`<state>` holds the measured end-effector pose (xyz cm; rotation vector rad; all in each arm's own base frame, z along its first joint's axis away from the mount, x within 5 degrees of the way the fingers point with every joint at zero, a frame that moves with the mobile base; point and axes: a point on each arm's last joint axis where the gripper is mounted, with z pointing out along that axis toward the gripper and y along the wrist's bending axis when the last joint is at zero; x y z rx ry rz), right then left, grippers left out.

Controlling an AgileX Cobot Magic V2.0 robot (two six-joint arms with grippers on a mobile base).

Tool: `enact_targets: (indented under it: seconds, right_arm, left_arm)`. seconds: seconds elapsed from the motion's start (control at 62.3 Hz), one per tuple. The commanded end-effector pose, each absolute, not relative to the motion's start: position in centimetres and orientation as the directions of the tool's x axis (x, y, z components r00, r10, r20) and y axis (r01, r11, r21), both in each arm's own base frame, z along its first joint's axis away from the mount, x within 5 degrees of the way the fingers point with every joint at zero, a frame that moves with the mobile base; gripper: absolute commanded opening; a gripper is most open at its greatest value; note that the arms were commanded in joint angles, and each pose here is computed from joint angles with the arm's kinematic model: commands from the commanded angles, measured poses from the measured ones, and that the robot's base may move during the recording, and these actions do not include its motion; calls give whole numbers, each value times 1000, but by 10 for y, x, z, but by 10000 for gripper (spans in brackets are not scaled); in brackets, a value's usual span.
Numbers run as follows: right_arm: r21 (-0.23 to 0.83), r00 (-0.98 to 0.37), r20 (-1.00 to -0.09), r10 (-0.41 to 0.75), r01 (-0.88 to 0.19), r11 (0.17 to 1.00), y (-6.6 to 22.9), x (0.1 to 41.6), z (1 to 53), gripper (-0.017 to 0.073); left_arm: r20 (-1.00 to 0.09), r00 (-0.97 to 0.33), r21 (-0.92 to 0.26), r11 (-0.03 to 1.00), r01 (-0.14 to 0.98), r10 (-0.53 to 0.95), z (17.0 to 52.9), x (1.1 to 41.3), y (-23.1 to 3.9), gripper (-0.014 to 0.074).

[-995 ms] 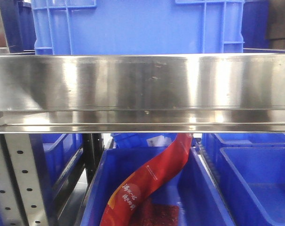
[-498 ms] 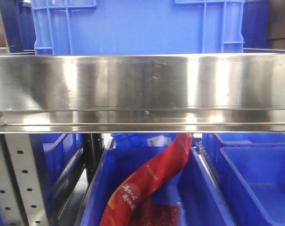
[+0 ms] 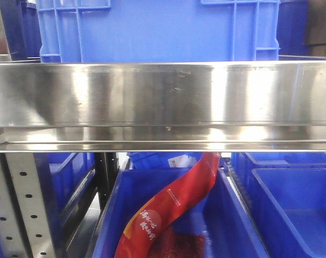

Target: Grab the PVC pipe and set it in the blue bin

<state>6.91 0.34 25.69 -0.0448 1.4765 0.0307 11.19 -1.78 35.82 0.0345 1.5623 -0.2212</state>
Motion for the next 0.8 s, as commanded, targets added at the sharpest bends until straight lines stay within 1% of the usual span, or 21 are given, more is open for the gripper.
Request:
enact_targets:
  seconds: [0.0,0.096,0.144,0.161,0.225,0.562,0.674,0.787]
  right_arm:
    - [3,109,-994,7,-40,999,2,65,237,-168]
    - [53,121,-991,58,-41,998,2,60,219,-168]
    - [66,148,-986,71,-43,997,2,57,220,-168]
    - [65,156,-985,71,-44,997,2,56,220,-168]
    - [65,92,-993,69,-48,997,2,56,214,-168]
    - [54,92,-994,58,-47,997,2,56,214,-168]
    - [30,93,-995,34,-45,999,2,56,214,-168]
    - [28,93,-995,32,-45,999,2,56,214,-168]
  left_arm:
    - [-992,9,-121,980,161,-124,360,111,-17,-111]
    - [-992,9,-121,980,161,-124,360,111,-17,-111]
    - [-992,9,-121,980,161,-124,360,111,-17,-111]
    - [-992,9,-121,980,161,-124,360,111,-17,-111]
    - [-992,11,-121,980,161,-124,360,111,-17,-111]
    - [-992,11,-121,980,161,-124,360,111,-17,-111]
    - [-992,11,-121,980,161,-124,360,111,-17,-111]
    - [-992,11,-121,980,161,-124,360,111,-17,-111]
